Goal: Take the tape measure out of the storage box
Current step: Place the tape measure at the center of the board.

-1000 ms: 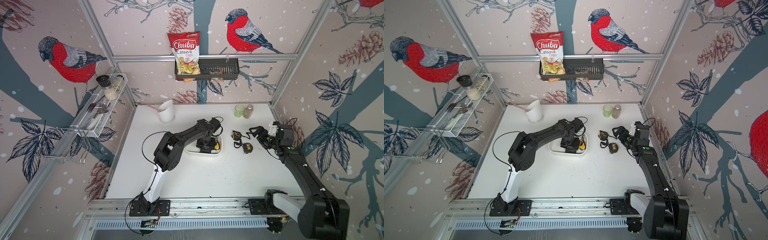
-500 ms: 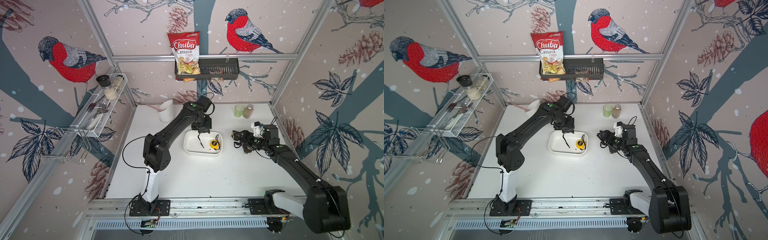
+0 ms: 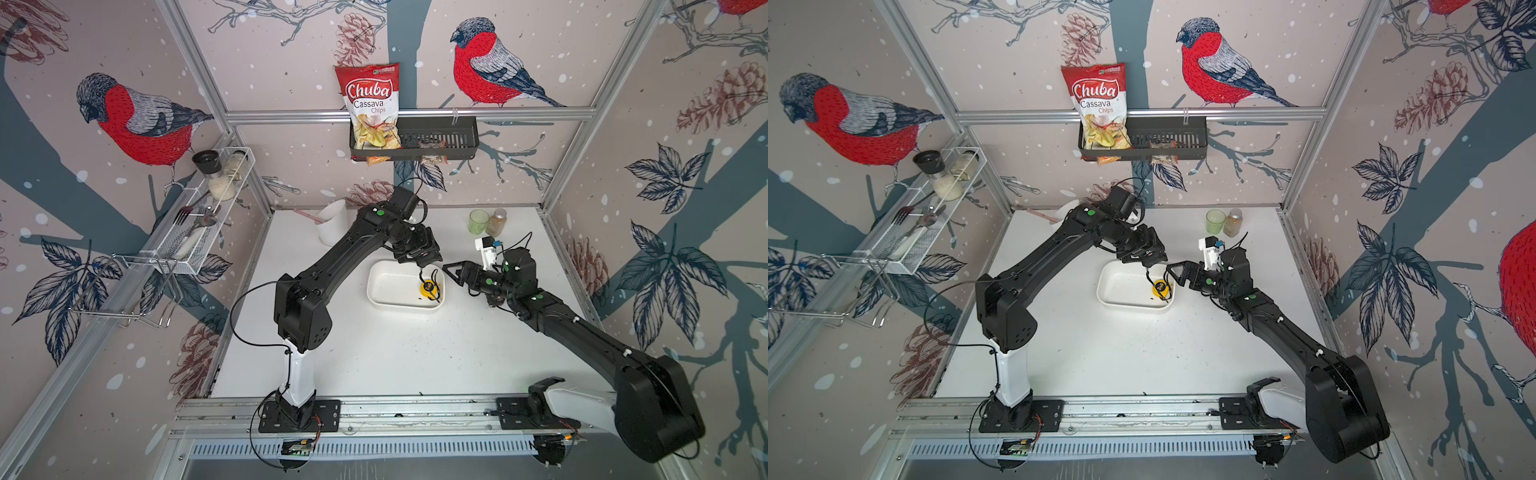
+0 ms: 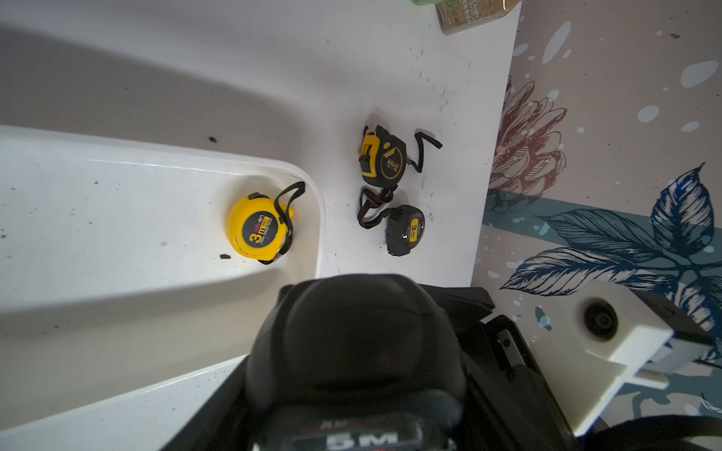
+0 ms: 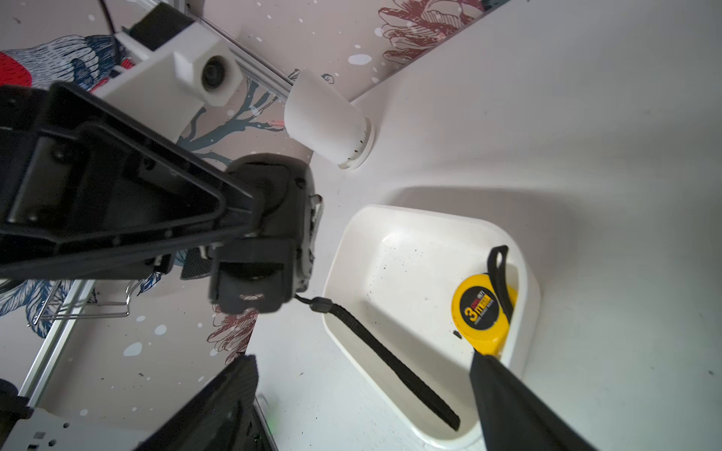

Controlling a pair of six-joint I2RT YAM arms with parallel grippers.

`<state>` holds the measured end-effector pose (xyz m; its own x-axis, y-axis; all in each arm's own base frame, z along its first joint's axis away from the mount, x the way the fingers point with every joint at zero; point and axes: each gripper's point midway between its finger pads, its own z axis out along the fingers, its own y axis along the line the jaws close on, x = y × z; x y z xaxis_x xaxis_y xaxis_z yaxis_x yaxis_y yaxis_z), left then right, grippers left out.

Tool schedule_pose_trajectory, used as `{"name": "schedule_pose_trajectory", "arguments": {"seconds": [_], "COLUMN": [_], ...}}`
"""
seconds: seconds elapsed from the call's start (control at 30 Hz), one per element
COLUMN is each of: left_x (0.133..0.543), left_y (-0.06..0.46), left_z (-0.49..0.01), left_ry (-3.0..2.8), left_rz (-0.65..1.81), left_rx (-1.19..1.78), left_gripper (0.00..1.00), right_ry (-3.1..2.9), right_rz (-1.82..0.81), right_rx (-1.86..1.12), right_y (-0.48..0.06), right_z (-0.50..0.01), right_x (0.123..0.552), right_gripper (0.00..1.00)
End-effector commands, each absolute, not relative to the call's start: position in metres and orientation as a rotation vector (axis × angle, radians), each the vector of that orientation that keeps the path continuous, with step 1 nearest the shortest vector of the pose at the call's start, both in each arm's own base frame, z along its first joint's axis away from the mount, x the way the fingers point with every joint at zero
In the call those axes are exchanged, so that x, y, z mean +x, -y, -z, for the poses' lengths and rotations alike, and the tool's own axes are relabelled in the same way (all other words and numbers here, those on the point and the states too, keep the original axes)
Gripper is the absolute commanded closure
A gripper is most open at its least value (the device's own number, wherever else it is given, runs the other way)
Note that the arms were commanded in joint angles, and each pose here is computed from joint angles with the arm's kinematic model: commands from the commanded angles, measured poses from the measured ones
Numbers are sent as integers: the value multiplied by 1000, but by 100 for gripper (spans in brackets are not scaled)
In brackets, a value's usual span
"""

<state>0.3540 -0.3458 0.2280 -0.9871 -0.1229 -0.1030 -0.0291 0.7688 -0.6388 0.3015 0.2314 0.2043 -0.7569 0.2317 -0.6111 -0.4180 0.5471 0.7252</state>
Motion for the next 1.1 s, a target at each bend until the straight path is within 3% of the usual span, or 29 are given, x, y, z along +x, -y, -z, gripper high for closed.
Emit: {"name": "schedule_pose_trajectory", "arguments": {"seconds": [0.0,0.37,0.5,0.6,0.87,0.97,1.07], "left_x": [353,347,344,343,343,343,346], "left_y": [362,387,392,392,389,388,384], "left_z": [-242,-244,-244,-245,-246,-244,-244], "left_ry": [-2771,-2731,-2738,-2739,-2736,-2731,-2715], "left_rz": [1186,1348,1360,1361,1357,1369,1368], "left_rx": [-172,-260,-254,-254,-258,-263,-266], "left_gripper": [100,100,100,100,100,98,60], "right_ry": [-1969,-1939,-1940,-1959,-1959,-1960,-1951], "right_rz": [-1192,-1102,-1112,-1107,-1079,-1067,-1057], "right_rx": [-210,-212,-213,-206,-190,-187,-180], "right_y": [-241,-251,-256,-260,-258,-257,-254], "right_z": [-233,-236,-235,-228,-229,-230,-235], "right_x": [310,319,320,325,331,331,331], "right_gripper": [9,10,15,32,96,100,100]}}
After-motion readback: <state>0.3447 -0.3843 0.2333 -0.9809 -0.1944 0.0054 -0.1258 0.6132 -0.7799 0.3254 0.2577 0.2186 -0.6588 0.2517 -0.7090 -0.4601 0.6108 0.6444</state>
